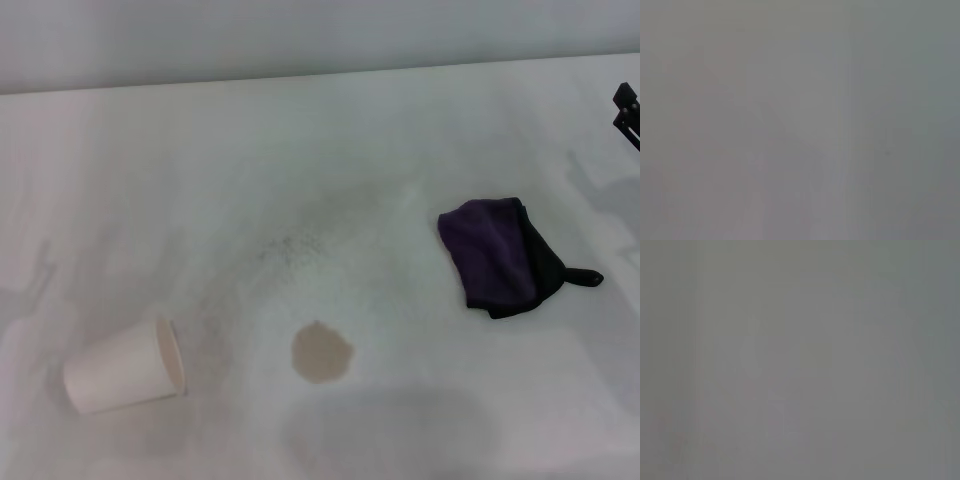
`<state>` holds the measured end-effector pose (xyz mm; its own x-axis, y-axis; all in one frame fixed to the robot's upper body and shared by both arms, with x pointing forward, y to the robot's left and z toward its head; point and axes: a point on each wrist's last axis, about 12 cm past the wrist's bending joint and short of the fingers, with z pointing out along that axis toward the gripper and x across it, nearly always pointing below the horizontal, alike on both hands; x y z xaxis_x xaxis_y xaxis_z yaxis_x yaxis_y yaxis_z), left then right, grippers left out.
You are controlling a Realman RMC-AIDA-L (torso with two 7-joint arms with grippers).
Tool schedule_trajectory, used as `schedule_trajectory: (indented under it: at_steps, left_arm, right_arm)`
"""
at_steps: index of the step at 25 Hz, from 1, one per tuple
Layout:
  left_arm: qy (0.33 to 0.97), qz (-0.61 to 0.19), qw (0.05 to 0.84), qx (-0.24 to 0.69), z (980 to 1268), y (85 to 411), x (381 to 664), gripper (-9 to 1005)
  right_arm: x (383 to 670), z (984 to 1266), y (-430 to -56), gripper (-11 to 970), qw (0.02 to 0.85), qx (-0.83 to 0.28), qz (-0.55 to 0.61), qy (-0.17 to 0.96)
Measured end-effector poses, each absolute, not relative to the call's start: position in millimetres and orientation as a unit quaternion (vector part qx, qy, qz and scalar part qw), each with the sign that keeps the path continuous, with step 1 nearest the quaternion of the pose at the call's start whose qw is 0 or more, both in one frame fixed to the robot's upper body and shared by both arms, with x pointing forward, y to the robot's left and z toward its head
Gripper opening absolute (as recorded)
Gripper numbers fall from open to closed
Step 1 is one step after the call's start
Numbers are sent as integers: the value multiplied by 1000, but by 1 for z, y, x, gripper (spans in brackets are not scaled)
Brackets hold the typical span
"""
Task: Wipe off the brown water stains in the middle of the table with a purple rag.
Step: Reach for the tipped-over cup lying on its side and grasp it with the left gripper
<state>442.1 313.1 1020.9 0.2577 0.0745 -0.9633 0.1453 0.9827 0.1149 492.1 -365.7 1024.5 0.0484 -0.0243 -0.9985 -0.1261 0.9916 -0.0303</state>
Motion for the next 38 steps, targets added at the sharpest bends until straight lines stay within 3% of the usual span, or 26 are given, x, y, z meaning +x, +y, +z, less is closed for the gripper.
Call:
schedule_trajectory:
  at_steps: [15,24,38]
  left_arm:
    - [621,-79,778,58,1021,317,445,892]
    - [653,-191,730,71,1029,339,467,892]
    - [703,-344,594,188,1079,368,507,891]
  right_arm:
    - [492,1023,-366,876,717,-56,34,694]
    - [492,1022,-365,875,717,-56,36,694]
    - [503,1028,-359,875,725,-60,42,685]
